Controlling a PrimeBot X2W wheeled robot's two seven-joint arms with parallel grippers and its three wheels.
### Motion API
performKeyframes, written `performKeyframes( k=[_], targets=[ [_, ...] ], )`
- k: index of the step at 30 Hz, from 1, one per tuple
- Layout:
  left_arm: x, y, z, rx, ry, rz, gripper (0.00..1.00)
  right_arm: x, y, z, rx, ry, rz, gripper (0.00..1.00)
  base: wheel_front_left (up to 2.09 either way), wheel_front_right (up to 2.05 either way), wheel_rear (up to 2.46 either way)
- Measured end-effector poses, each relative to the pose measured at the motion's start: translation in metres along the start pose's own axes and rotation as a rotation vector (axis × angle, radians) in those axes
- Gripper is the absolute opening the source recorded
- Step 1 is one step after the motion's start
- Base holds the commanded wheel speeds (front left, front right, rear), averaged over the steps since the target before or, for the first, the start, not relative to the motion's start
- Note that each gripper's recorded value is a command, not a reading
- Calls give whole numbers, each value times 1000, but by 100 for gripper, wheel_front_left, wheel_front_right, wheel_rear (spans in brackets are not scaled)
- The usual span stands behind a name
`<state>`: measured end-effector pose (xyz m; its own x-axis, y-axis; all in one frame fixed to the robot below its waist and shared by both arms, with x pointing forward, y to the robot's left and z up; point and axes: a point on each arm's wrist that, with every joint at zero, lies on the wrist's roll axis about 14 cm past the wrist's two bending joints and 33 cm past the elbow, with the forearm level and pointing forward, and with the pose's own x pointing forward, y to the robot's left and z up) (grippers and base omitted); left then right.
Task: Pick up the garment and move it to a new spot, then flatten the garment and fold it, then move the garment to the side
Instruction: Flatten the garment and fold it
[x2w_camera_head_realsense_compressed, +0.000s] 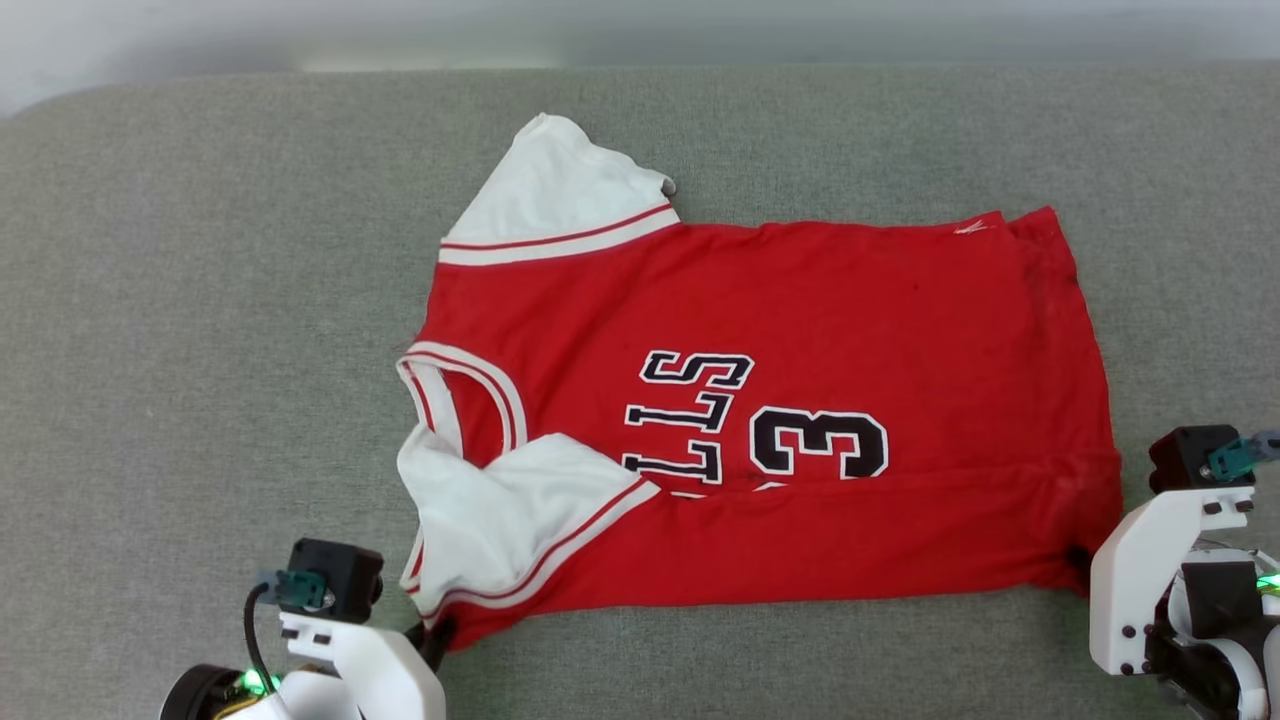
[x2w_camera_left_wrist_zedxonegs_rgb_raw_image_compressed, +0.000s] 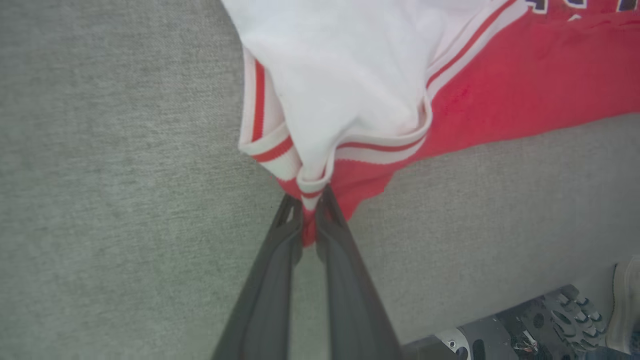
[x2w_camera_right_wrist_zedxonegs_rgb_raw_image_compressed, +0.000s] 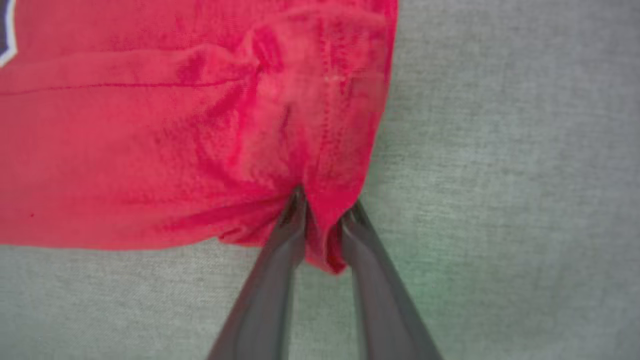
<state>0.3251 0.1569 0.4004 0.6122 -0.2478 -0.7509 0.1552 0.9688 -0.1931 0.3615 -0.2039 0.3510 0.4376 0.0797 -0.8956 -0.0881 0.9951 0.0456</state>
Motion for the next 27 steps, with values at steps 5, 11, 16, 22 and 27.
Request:
performKeyframes(
  k=[5,11,16,22,27],
  targets=[
    [-5,2,-9,-4,18,12,0,-8,-4,3,15,-31,3,0,0,0,0],
    [-19,4,-21,-6,31,27,0,-32,-12,-3,28,-73,-5,0,0,0,0],
    [-29,2,-34,-3,55,22,0,-50,-17,-18,33,-70,-14,0,0,0,0],
    [-35,3,-53,-4,109,21,0,-60,-21,-41,48,-24,-21,0,0,0,0],
    [-29,-1,-59,-38,117,-3,0,-58,-19,-48,60,-10,-16,0,0,0,0]
  ],
)
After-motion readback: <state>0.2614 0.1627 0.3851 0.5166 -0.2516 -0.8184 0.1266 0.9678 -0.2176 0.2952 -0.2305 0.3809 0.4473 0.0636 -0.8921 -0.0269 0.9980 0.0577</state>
